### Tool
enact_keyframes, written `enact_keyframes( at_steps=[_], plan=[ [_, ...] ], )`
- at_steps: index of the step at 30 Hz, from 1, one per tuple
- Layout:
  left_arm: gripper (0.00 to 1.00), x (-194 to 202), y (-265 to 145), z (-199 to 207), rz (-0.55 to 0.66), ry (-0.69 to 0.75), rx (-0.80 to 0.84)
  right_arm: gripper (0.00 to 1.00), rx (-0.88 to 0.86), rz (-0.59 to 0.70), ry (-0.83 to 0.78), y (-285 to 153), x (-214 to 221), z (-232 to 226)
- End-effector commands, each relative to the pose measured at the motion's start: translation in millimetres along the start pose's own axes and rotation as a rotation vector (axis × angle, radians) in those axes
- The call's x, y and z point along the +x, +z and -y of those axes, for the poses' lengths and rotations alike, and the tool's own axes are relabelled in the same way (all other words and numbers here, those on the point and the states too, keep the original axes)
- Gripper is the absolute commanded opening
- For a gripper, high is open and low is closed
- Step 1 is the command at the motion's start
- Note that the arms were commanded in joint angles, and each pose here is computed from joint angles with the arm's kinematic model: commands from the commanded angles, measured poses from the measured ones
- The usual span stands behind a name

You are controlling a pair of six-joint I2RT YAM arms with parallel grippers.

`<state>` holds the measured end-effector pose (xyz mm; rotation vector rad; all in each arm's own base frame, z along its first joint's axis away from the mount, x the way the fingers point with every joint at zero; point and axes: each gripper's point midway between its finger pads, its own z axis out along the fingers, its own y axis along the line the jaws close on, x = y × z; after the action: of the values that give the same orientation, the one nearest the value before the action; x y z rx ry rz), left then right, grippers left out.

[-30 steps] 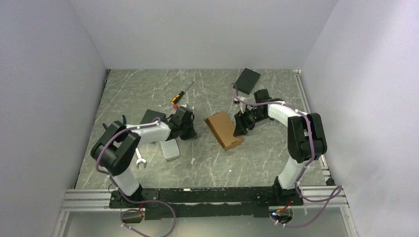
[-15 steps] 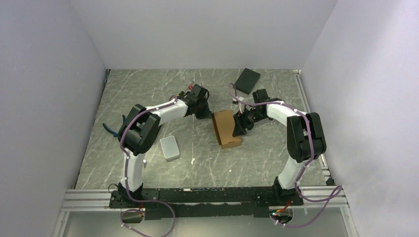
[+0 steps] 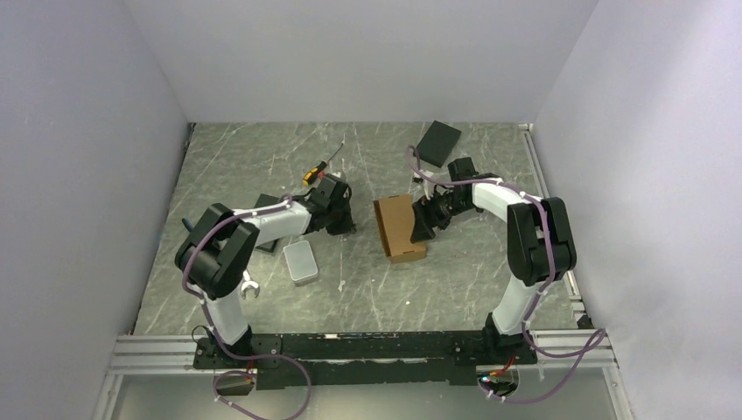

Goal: Fold the paper box

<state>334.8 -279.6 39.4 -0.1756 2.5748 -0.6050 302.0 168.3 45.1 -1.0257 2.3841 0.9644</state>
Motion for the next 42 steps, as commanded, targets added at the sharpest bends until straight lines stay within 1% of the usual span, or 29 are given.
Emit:
enact_keyframes(
  at_steps=[1,4,7,8,10,13,17,19,21,24,26,28,31,33,36,39,42],
  plan=[
    [0.07,-21,-13,15,0.107,0.044,0.134,0.81,0.055,0.034,0.031,-9,-3,18],
    [0.12,-22,-15,19,0.126,0.066,0.177,0.87,0.037,0.139,0.046,-28,-20,15],
    [0.21,-29,-18,24,0.17,0.098,0.225,0.94,0.002,0.241,0.036,-45,-37,9],
    [0.22,-30,-16,22,0.176,0.097,0.225,0.96,-0.007,0.283,0.052,-48,-44,9],
    [0.2,-35,-11,18,0.172,0.077,0.215,0.99,0.003,0.364,0.097,-52,-57,15],
    [0.15,-37,2,14,0.134,0.041,0.195,1.0,0.002,0.446,0.171,-49,-75,27],
    [0.04,-41,18,15,0.09,0.02,0.159,0.99,-0.027,0.461,0.305,-35,-92,44],
    [0.0,-42,23,17,0.075,0.011,0.15,0.96,-0.032,0.462,0.349,-26,-95,52],
    [0.0,-44,28,20,0.066,0.008,0.154,0.92,-0.045,0.464,0.397,-21,-96,57],
    [0.0,-42,36,24,0.036,0.001,0.167,0.86,-0.051,0.43,0.424,-10,-90,62],
    [0.0,-43,41,31,0.027,0.0,0.197,0.78,-0.051,0.409,0.426,-2,-87,62],
    [0.0,-43,43,45,-0.004,0.0,0.253,0.67,-0.051,0.391,0.409,5,-85,60],
    [0.0,-41,41,73,-0.028,0.03,0.297,0.49,-0.049,0.352,0.403,16,-81,51],
    [0.0,-41,39,90,-0.029,0.063,0.286,0.42,-0.033,0.338,0.397,20,-79,49],
    [0.0,-40,42,101,-0.029,0.083,0.237,0.4,0.001,0.322,0.379,22,-76,49],
    [0.0,-38,44,97,-0.022,0.101,0.126,0.4,0.014,0.317,0.374,22,-74,48],
    [0.0,-39,42,83,-0.004,0.081,0.035,0.45,0.03,0.321,0.36,18,-75,49]
  ],
)
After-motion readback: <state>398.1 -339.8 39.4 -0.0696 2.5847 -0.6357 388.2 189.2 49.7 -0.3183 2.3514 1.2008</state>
